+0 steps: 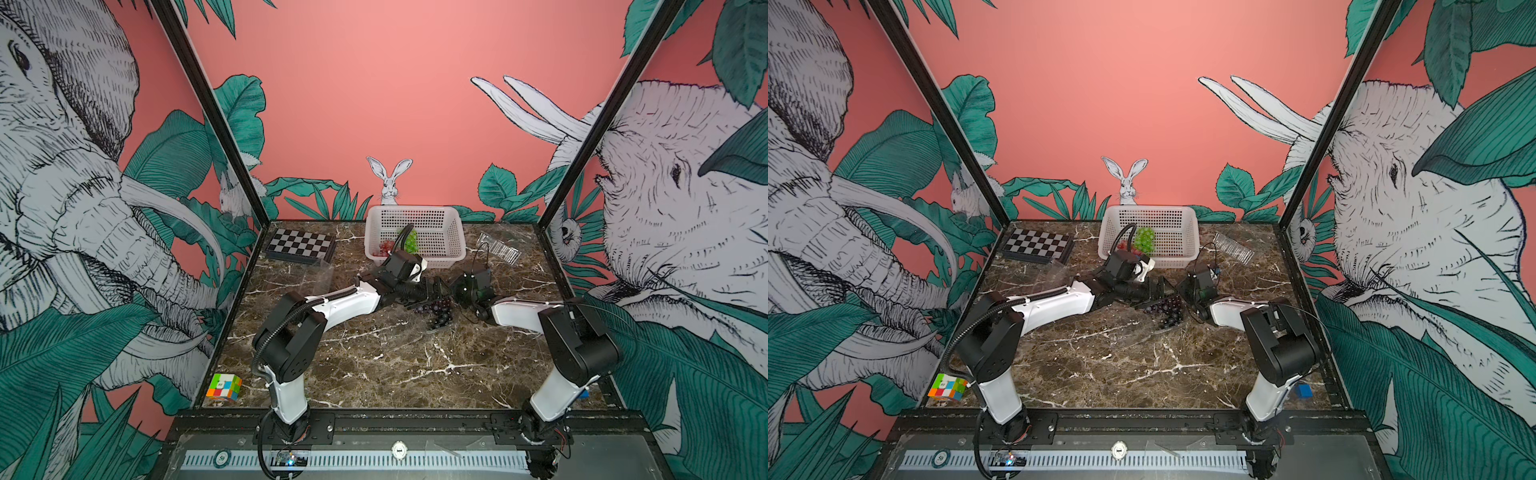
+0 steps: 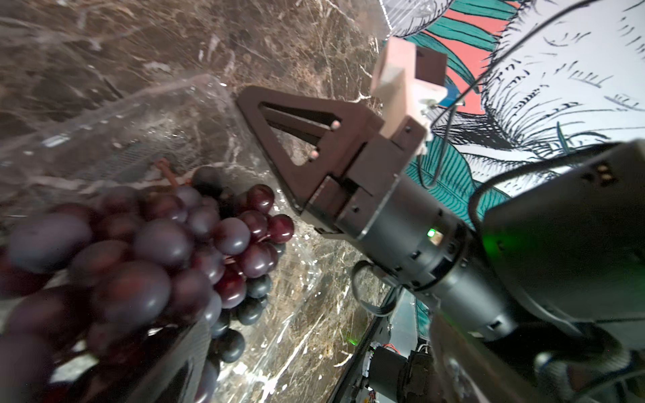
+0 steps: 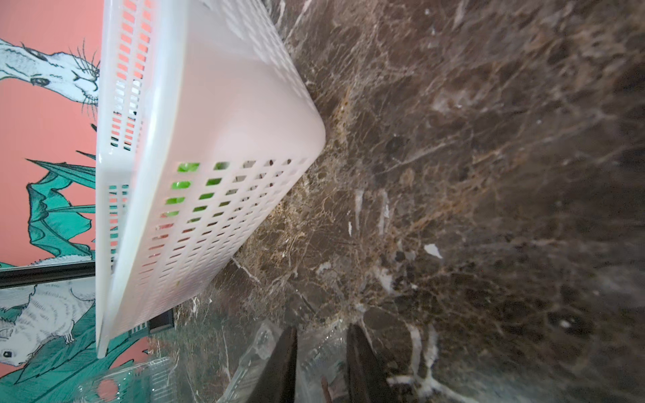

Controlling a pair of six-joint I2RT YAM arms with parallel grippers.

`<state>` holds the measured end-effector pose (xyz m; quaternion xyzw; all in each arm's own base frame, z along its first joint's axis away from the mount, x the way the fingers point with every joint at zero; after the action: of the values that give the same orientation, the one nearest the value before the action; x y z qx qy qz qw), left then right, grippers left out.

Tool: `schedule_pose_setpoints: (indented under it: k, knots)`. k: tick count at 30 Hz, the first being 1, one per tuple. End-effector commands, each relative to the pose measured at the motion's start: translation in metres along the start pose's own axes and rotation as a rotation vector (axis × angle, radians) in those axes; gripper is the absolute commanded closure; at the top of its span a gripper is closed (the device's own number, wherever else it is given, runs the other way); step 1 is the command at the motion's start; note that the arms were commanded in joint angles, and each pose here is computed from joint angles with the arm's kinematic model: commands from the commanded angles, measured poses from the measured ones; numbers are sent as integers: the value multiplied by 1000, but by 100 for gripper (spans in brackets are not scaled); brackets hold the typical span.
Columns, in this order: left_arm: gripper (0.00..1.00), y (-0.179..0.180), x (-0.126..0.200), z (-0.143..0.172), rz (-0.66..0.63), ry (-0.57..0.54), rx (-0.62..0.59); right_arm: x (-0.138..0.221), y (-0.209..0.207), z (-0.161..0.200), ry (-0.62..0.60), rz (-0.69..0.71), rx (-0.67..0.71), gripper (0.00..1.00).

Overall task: Pack grapes into containers
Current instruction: Adjust the grape in the packing box.

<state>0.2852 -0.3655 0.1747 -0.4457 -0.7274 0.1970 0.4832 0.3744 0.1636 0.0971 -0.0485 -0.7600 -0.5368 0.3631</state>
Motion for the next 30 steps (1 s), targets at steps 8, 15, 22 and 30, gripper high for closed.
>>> schedule_pose_setpoints:
  k: [8, 15, 22, 30]
  knots:
    - [0, -9, 20, -16, -5, -50, -43, 5, 7, 2, 14, -26, 48, 64]
    - [0, 2, 68, -42, -81, -143, -69, 23, 23, -1, 23, -22, 173, 45]
    - [0, 32, 104, -42, -156, -191, -19, 49, 46, -4, 40, -12, 353, 29]
    - [1, 77, 104, -17, -145, -203, 171, 78, 63, 37, 124, 74, 679, 33]
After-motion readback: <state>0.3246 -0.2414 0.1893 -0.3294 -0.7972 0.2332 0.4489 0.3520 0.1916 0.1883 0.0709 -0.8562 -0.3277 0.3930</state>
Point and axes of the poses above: each gripper's point midway between its finger pads, its own x axis back along the fingers, its own y axis along the line the jaws close on, z = x × y, the point moved 5 cm from there along x, back along the fingers, and after that the axes turned 14 degrees about -x, right-handed, at the moved point
